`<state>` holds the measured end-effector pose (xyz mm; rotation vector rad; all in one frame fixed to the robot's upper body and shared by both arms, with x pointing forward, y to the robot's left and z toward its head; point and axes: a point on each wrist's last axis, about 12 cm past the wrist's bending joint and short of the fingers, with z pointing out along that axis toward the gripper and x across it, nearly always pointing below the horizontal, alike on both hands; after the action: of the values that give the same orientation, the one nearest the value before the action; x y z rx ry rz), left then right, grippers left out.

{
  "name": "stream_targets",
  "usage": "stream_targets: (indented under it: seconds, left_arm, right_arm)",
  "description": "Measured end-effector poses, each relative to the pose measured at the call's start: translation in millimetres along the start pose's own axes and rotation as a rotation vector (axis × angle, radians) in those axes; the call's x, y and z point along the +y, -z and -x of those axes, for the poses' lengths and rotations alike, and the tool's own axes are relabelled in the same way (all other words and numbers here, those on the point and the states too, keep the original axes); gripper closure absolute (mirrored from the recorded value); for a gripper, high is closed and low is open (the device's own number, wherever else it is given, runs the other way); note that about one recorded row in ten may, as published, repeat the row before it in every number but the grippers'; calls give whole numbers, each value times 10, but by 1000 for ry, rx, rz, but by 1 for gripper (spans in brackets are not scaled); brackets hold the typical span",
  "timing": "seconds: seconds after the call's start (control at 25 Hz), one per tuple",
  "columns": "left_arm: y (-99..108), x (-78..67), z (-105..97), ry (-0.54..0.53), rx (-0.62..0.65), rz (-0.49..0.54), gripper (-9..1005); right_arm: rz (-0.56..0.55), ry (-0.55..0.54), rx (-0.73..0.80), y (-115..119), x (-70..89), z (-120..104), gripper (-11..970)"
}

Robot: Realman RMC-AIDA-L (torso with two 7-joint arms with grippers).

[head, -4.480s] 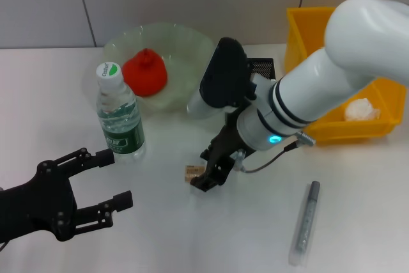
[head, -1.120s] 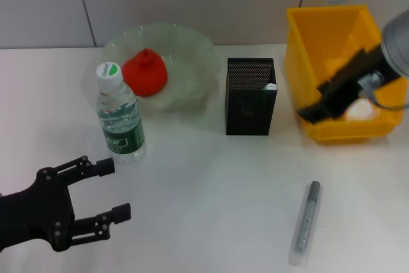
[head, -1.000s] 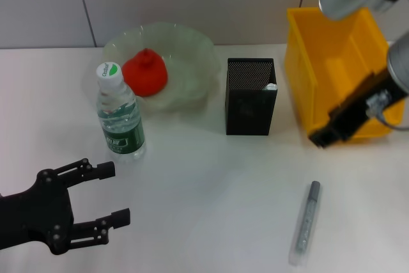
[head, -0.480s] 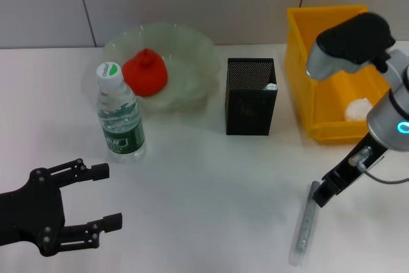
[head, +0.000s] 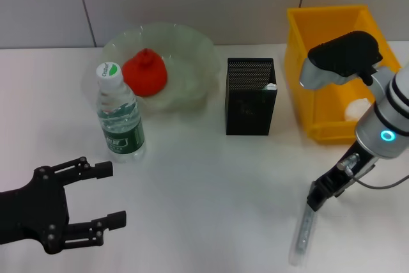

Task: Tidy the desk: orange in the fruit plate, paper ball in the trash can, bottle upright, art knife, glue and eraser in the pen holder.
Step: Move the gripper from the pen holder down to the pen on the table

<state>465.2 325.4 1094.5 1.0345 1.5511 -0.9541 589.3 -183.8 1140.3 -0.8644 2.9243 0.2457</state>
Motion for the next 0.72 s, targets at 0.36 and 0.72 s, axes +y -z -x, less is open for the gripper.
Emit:
stream_targets:
  seconds: [0.36,0.72]
  left_arm:
    - [-22,6,-7,6,-4,1,167]
    - [-15,8,-11,7,-5,8,167]
  right_arm:
    - [-2,2,-17,-28,11,95,439]
    - [-8,16,5,-76,48,178,440]
